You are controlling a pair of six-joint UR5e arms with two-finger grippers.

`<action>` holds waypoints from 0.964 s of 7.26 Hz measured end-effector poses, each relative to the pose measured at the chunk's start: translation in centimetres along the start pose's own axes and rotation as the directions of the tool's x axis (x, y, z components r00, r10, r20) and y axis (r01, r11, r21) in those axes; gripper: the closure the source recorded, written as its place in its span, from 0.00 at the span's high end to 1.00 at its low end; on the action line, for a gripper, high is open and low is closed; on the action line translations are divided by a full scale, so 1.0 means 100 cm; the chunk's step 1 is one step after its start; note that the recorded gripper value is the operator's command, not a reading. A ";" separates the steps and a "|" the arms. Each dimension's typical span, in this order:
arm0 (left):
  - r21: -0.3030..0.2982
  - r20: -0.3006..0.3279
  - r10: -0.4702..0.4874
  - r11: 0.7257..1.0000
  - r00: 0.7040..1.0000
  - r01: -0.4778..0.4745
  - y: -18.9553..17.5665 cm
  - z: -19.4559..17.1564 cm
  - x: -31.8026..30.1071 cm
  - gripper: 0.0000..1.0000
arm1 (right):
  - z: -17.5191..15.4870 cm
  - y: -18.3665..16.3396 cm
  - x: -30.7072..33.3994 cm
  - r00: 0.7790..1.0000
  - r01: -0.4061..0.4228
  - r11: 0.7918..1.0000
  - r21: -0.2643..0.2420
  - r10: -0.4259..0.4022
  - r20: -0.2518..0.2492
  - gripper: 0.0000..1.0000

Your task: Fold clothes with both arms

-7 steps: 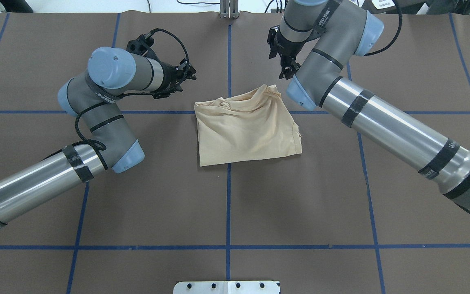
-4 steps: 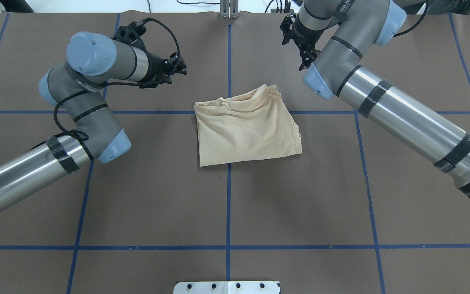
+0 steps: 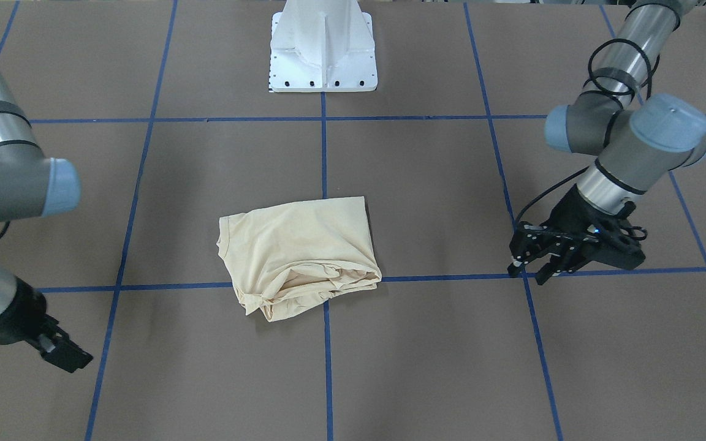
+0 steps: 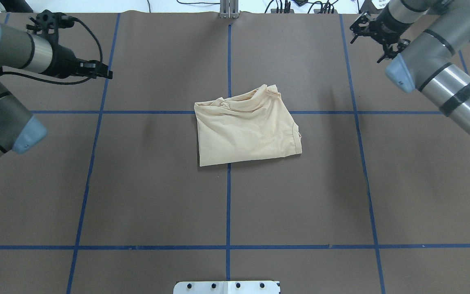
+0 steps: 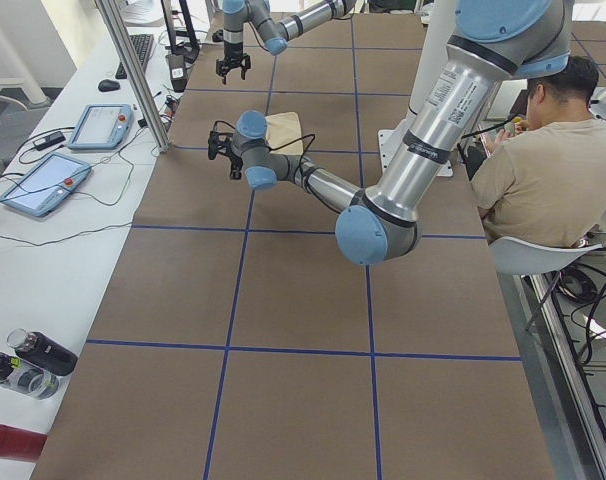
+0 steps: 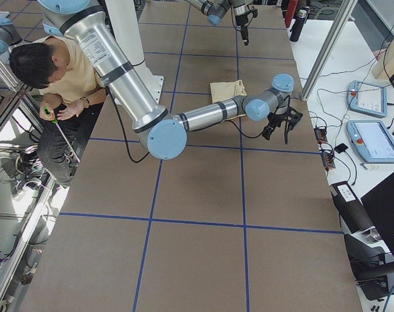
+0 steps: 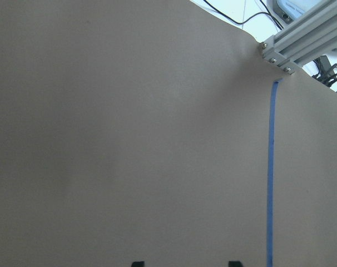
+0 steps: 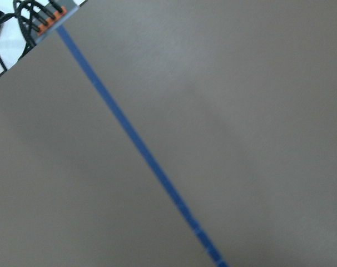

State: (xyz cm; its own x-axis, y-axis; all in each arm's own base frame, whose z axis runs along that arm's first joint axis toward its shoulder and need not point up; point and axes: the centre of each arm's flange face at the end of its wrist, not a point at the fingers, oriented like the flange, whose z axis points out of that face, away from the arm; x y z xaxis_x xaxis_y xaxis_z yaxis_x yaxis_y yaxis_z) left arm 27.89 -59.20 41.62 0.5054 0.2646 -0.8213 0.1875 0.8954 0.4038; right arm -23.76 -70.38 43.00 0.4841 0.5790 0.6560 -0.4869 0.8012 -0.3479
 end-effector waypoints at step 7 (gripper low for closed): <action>-0.159 0.201 0.328 0.941 0.923 -0.300 0.080 -0.177 -0.294 0.99 | -0.047 -0.104 0.378 0.866 0.489 0.872 -0.031 -0.490 -0.100 1.00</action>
State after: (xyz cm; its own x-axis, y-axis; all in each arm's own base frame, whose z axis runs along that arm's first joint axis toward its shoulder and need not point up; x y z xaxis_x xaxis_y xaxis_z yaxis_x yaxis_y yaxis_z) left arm -0.37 -53.50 61.84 0.6974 0.4659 -0.5446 -0.1090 0.8200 0.5619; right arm 3.05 -56.14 68.31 0.7303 0.1243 0.6717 -0.1652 0.9863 -0.0030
